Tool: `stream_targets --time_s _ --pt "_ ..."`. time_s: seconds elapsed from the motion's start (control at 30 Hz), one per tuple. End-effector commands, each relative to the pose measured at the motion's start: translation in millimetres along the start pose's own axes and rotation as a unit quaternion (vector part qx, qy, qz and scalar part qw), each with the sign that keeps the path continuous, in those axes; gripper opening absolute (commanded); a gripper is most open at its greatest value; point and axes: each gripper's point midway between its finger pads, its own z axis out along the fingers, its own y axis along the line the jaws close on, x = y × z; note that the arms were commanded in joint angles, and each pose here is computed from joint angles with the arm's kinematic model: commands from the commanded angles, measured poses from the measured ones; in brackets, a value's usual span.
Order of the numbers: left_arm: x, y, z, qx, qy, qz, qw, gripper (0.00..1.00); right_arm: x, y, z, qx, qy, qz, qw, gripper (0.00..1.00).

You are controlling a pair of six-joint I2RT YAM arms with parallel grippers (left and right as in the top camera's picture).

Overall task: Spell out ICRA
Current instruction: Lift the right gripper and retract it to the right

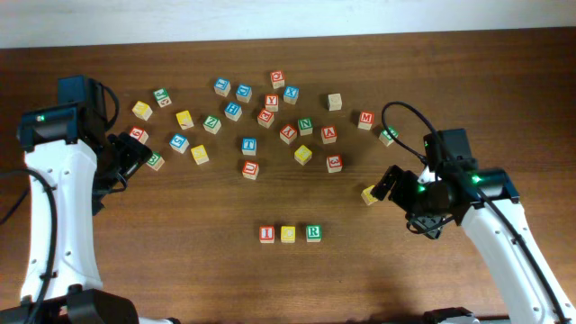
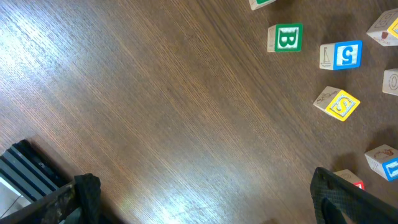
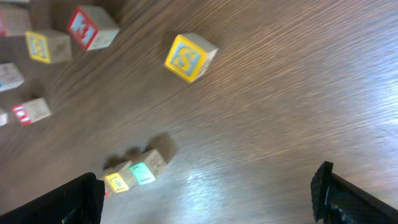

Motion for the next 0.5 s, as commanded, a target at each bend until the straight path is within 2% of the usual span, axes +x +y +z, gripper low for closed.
stream_targets --time_s 0.0,0.1,0.17,0.47 --pt "-2 2 1 -0.004 -0.001 -0.008 1.000 0.99 -29 -22 -18 0.039 -0.074 0.024 0.996 0.98" --pt "-2 2 1 -0.004 -0.001 -0.008 1.000 0.99 -56 -59 -29 0.092 -0.127 0.074 0.985 0.98" --pt "-2 2 1 -0.004 -0.001 -0.008 1.000 0.99 -57 -68 -32 0.099 -0.125 0.091 0.983 0.98" --pt "-1 1 1 -0.004 -0.001 -0.008 1.000 0.99 -57 -68 -31 0.099 -0.125 0.091 0.983 0.98"
